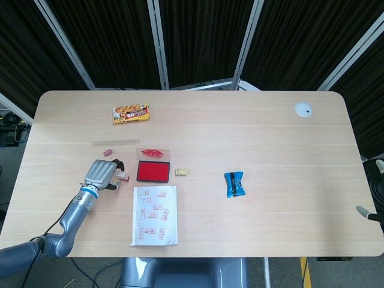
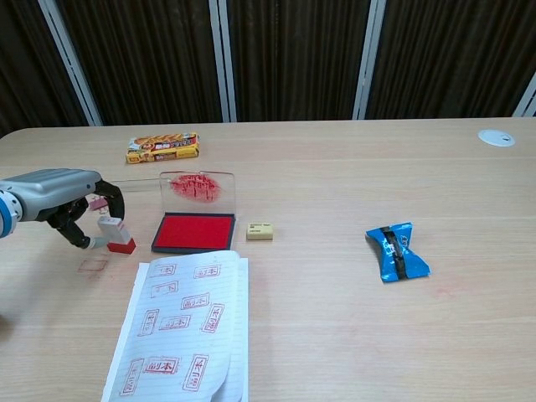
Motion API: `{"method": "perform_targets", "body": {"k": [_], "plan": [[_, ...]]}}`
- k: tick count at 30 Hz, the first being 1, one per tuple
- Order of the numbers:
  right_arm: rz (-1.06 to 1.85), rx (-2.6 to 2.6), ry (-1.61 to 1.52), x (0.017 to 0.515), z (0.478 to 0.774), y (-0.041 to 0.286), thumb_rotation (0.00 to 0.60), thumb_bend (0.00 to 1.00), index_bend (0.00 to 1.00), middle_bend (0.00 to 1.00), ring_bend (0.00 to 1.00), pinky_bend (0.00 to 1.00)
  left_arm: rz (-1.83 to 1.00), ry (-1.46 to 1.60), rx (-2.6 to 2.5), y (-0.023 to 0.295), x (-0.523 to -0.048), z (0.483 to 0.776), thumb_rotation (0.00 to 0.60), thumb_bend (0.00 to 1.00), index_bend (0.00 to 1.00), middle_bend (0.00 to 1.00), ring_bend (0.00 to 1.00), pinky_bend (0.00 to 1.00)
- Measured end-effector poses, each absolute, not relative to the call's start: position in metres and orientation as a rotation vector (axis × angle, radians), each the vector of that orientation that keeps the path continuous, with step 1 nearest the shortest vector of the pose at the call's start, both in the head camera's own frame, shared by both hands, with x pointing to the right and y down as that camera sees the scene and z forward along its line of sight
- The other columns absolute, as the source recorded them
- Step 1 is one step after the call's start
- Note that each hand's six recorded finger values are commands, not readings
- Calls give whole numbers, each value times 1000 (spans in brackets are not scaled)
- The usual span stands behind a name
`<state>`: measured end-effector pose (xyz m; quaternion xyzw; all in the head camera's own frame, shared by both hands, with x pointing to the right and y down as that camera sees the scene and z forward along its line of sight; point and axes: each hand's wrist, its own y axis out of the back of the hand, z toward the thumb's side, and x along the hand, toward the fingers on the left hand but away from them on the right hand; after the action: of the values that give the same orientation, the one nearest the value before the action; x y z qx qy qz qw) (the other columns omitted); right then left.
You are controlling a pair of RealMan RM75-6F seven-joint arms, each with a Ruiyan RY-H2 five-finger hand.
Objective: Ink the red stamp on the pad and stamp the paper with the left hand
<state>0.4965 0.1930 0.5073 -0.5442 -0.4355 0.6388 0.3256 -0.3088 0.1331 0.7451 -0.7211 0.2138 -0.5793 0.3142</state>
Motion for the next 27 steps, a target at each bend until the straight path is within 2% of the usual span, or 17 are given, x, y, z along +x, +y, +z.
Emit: {"method": "perform_targets", "body": {"k": [5,12,15,18,21,23,25,26,27], "plan": [[1671,-1432,-1143,496,507,193,600,0,0,0,0,0,-1512,585,-1899,131,-310,739,600,232,289,259,755,854],[1656,-1444,-1148,493,504,193,600,0,0,0,0,0,-1475,626,-1882,125,-316,715,600,225,275,248,749,850],[1642,-1455,-1154,490,502,193,600,0,0,0,0,0,-1450,656,-1876,123,-319,699,600,140,264,215,711,819],[1623,-1468,-1156,487,499,193,600,0,0,0,0,0,-1410,704,-1862,121,-323,676,600,21,232,140,618,742],[1600,-1483,-1160,483,496,193,600,0,0,0,0,0,-1362,775,-1823,121,-332,649,600,0,136,33,472,607],[1585,-1492,-1166,481,493,193,600,0,0,0,0,0,-1336,822,-1790,122,-339,630,600,0,34,0,265,384],[1568,-1501,-1174,480,490,194,600,0,0,0,0,0,-1309,874,-1743,127,-349,609,600,0,0,0,94,183],[1561,-1505,-1178,479,489,194,600,0,0,0,0,0,-1298,894,-1722,130,-353,599,600,0,0,0,36,107],[1555,-1509,-1180,479,487,194,600,0,0,0,0,0,-1287,918,-1695,135,-359,587,600,0,0,0,15,73]]}}
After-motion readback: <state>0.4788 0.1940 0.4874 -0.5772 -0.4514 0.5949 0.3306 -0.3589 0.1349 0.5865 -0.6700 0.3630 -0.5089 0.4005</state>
